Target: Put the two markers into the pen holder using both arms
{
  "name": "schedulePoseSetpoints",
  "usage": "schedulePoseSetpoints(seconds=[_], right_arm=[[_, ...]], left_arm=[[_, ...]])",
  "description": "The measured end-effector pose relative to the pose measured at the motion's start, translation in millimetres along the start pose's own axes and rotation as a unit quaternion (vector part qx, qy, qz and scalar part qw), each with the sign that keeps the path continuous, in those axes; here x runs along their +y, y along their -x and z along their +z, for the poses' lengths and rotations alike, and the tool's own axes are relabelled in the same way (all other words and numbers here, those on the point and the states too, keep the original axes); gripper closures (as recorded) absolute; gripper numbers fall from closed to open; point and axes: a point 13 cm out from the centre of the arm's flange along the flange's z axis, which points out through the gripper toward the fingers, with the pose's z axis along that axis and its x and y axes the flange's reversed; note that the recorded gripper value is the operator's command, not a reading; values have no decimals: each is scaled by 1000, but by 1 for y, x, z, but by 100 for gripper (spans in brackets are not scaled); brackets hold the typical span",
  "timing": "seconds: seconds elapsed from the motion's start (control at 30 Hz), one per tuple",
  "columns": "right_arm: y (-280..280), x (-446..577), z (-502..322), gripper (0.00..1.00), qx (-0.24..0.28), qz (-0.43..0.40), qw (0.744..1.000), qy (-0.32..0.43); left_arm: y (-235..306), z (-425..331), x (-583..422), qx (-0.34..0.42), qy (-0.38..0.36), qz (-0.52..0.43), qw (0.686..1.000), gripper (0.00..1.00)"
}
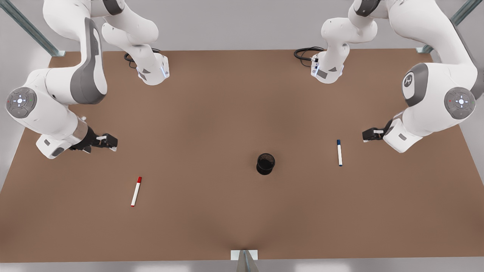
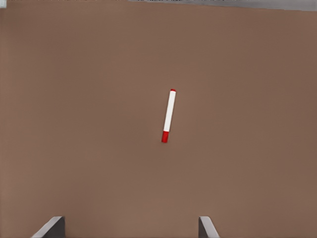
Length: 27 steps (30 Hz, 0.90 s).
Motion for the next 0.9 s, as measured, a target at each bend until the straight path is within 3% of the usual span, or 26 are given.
schedulePoseSetpoints(seconds=[0.1, 0.2, 0.37, 0.57, 0.67, 0.83, 0.9], right_arm=[[5, -3, 10, 0, -3, 9, 1000, 2], [12, 1, 31, 0, 3, 12, 1000, 3], [40, -6, 112, 0, 25, 25, 999, 3], [118, -16, 281, 0, 19, 37, 999, 2], [126, -23, 298, 0, 8, 45, 999, 2], [121, -46, 338, 0, 17, 62, 998, 2], [119, -47, 360, 0, 22, 61, 998, 1]], left_arm=[[16, 35, -4, 13, 3, 1, 1000, 0], [5, 153, -9, 72, -5, -7, 997, 0], [-13, 277, 13, 67, -15, -43, 997, 5], [-3, 351, 37, 13, -19, -68, 997, 14], [11, 367, 41, -15, -19, -58, 998, 27], [19, 375, 37, -42, -17, -29, 999, 30], [20, 378, 37, -46, -16, -18, 999, 37]])
